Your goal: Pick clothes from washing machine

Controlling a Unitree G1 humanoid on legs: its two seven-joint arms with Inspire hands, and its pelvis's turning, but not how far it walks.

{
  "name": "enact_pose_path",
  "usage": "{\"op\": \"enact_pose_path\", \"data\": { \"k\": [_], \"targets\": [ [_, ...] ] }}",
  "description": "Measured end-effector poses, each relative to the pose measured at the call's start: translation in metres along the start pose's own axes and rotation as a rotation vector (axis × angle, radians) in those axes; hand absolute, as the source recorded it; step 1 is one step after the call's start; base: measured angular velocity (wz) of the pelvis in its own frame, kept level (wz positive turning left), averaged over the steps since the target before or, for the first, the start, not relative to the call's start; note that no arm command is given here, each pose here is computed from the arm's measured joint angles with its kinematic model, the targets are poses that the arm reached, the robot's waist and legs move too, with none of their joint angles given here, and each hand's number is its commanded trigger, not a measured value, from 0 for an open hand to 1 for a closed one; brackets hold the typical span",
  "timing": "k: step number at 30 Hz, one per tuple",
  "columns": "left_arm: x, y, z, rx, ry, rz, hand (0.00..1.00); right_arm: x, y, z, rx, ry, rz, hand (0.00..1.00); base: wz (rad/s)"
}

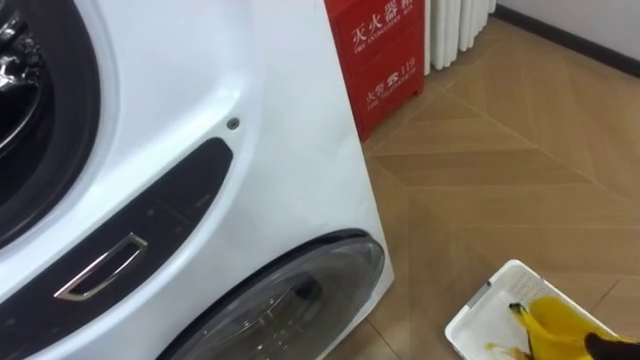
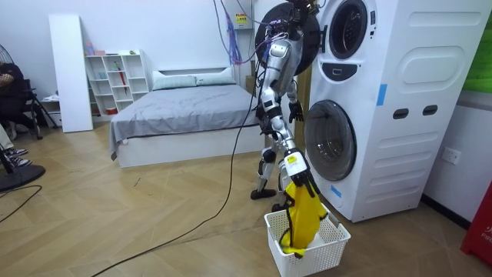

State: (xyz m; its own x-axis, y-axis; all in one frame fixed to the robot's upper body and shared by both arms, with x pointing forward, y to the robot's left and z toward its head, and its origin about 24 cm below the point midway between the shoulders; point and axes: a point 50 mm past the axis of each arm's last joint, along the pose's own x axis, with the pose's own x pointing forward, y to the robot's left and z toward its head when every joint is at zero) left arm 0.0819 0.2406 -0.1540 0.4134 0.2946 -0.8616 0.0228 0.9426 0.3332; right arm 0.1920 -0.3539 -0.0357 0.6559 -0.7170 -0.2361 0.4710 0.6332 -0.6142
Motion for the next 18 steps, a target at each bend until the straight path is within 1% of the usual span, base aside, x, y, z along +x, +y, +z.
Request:
{"op": "enact_pose_path", "data": {
  "k": [18],
  "targets": [
    [-0.0004,-0.0009,-0.002,0.0,0.006,-0.02,0.0,-0.0003,-0.0019,-0.0002,-0.004,-0.003,-0.029,0.0,0.0]
  ]
}}
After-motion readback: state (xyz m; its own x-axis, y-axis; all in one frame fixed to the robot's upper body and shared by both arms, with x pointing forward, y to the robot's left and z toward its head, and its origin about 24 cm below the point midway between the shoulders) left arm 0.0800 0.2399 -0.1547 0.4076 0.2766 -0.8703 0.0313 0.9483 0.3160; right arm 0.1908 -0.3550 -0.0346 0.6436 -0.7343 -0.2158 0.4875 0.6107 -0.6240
